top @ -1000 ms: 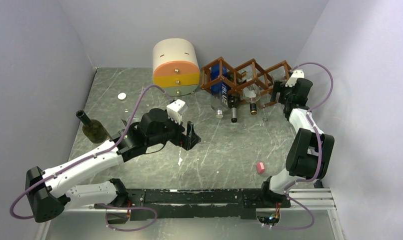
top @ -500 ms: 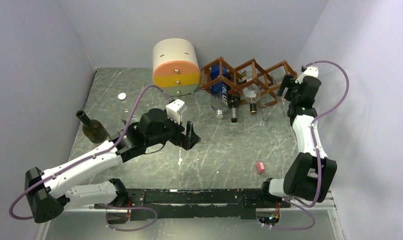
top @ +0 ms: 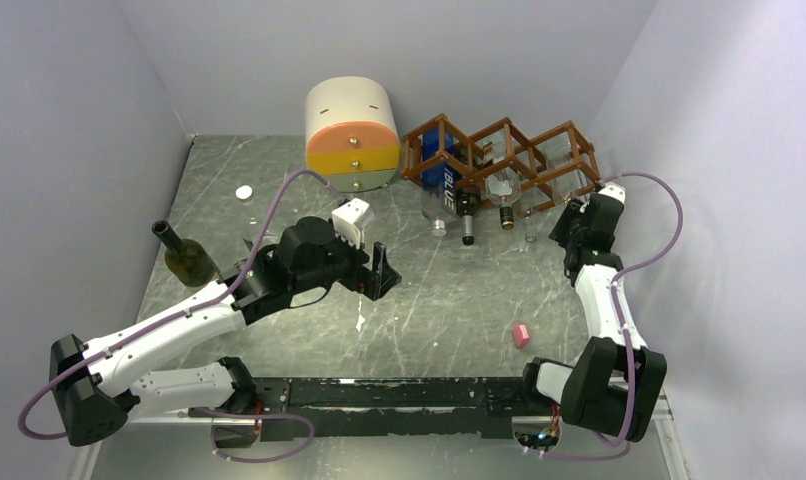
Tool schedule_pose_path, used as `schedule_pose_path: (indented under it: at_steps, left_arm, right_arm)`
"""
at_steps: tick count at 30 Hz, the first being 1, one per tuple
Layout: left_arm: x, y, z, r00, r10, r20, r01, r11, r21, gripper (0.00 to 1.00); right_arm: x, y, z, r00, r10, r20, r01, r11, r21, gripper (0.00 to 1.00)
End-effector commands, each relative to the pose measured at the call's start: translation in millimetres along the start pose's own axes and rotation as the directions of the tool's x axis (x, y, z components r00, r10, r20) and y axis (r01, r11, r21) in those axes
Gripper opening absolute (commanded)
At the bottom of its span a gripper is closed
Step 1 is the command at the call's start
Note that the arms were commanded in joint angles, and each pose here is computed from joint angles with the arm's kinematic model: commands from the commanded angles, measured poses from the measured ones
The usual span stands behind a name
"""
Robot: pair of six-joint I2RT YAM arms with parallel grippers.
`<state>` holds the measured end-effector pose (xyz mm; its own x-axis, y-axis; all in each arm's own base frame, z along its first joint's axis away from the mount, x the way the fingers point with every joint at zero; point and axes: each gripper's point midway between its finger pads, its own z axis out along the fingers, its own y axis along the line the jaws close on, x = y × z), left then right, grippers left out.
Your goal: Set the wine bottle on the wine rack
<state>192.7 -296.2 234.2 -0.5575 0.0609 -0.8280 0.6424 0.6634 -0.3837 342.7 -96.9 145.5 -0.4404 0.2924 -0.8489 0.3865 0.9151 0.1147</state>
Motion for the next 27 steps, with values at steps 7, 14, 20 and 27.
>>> schedule_pose_path:
  at_steps: [7, 14, 20, 27]
  left_arm:
    - [-12.1, -4.0, -7.6, 0.999, 0.004, 0.050, -0.005, 1.000, 0.008, 0.97]
    - [-13.1, -3.8, -8.2, 0.999, 0.006, 0.053, -0.006, 1.000, 0.006, 0.97]
    - [-14.3, -2.7, -8.5, 0.998, 0.004, 0.056, -0.004, 1.000, -0.002, 0.97]
    - [-33.5, 10.2, -15.6, 0.990, -0.003, 0.141, 0.015, 0.996, -0.087, 0.97]
  right_arm:
    - [-14.7, 8.1, 21.6, 1.000, -0.014, 0.008, 0.015, 1.000, -0.027, 0.34]
    - [-29.3, 7.9, 39.2, 0.999, -0.025, 0.041, 0.025, 1.000, -0.014, 0.30]
    - [-32.7, 14.2, 40.4, 0.999, 0.000, 0.045, 0.002, 0.999, -0.040, 0.37]
    - [-46.0, 21.2, 2.0, 0.993, 0.087, 0.083, -0.081, 0.994, -0.067, 0.56]
